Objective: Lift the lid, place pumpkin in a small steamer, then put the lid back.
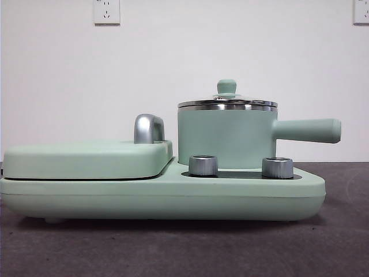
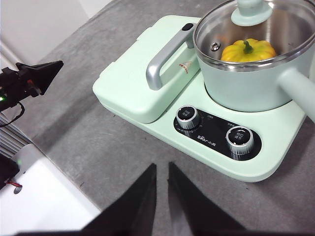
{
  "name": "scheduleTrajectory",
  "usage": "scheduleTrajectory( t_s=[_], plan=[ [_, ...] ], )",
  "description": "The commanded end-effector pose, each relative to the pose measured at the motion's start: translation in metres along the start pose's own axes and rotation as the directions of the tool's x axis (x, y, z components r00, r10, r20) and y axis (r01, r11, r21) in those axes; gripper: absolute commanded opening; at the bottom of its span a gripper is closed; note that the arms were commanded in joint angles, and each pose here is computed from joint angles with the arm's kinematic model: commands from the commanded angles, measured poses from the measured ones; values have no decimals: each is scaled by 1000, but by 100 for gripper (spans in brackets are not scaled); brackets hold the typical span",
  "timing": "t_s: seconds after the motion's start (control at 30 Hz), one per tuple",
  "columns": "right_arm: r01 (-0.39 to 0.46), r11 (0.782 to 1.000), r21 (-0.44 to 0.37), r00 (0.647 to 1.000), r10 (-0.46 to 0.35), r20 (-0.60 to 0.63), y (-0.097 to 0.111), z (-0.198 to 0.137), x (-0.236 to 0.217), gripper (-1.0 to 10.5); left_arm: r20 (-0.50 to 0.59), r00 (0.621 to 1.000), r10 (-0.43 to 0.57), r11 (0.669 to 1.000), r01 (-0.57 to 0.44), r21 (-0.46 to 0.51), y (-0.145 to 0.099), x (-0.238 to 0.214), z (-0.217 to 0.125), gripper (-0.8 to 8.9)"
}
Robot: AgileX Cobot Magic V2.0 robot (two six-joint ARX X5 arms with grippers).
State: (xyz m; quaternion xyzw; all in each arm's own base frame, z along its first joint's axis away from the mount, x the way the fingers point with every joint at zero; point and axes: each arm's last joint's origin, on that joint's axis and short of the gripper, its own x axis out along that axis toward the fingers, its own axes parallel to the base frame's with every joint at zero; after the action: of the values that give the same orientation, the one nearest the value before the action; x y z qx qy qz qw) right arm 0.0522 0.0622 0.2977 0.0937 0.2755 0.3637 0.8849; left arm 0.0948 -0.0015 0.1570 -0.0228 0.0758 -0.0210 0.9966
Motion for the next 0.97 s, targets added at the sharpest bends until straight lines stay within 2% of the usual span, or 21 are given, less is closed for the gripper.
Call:
scheduleTrajectory(
  t_s=[0.03, 0.63, 0.73, 0.83, 0.9, 0.97],
  plan=[
    [-12, 1000, -16, 1000, 12, 4, 1, 1, 0, 36, -11, 1000, 3, 1000, -3, 11, 1, 2, -6, 7],
    [-15, 1000, -16, 1000, 15, 10, 1, -1, -1, 36, -11, 1000, 3, 1000, -3, 11, 1, 2, -6, 7],
    [24, 1000, 7, 999, -25, 40, -5, -3, -1, 36, -11, 1000, 3, 1000, -3, 11, 1, 2, -6, 7],
    [104, 993, 58, 986, -110, 127, -18, -8, 5, 36, -11, 1000, 3, 1000, -3, 11, 1, 2, -6, 7],
    [166, 981, 102, 962, -183, 202, -30, -15, 10, 36, -11, 1000, 3, 1000, -3, 11, 1, 2, -6, 7],
    [236, 960, 153, 923, -271, 273, -45, -25, 15, 36, -10, 1000, 3, 1000, -3, 11, 1, 2, -6, 7]
  ],
)
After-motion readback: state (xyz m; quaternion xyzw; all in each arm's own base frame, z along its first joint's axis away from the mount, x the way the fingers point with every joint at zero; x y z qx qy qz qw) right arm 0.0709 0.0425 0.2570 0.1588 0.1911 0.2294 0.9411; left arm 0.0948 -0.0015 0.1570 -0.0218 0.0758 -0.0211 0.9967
